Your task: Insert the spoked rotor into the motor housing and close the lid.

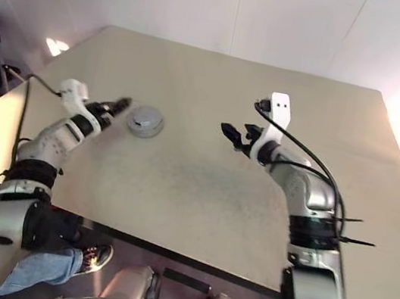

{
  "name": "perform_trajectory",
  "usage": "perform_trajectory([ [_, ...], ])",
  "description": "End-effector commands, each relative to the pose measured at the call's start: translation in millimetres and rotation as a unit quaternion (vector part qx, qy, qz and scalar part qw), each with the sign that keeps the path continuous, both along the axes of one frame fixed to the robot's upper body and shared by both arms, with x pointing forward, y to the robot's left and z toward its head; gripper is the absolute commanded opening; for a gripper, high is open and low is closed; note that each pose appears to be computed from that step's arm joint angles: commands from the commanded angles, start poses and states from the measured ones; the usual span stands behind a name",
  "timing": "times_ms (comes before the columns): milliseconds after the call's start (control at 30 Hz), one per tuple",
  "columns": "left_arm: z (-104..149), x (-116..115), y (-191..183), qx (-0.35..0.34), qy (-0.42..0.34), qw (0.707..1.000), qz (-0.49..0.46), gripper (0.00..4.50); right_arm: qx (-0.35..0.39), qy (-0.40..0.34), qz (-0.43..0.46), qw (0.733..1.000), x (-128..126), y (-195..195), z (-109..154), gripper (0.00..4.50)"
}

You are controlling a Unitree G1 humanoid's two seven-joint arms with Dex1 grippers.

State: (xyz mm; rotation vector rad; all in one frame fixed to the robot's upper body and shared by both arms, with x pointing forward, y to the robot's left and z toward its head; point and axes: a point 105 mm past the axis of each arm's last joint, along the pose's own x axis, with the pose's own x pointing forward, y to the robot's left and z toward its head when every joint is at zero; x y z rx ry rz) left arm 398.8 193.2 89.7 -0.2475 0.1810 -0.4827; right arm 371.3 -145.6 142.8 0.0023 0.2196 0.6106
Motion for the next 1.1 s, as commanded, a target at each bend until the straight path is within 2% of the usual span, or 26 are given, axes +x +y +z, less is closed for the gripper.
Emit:
perform_trajectory([
  [33, 21, -19, -35, 0.085, -0.062, 0.988, -0.111, 4.34, -0.062, -0.070, 0.019, 0.995, -7, -31, 20, 4.16],
  [133, 21, -28, -47, 0.127, -0.081, 0.978, -0.145, 4.34, -0.113, -0.066, 0.009, 0.991, -11, -58, 9, 4.16],
  [300, 22, -19, -55, 0.119, -0.093, 0.981, -0.125, 4.34, -0.140, -0.050, -0.021, 0.989, -8, -81, -15, 4.16],
  [600, 21, -23, -76, 0.099, -0.096, 0.980, -0.146, 4.34, -0.129, -0.050, -0.008, 0.990, -9, -82, -22, 4.16],
  [1100, 23, -20, -76, 0.100, -0.100, 0.980, -0.137, 4.34, -0.140, -0.059, -0.003, 0.988, -2, -76, -21, 4.16],
])
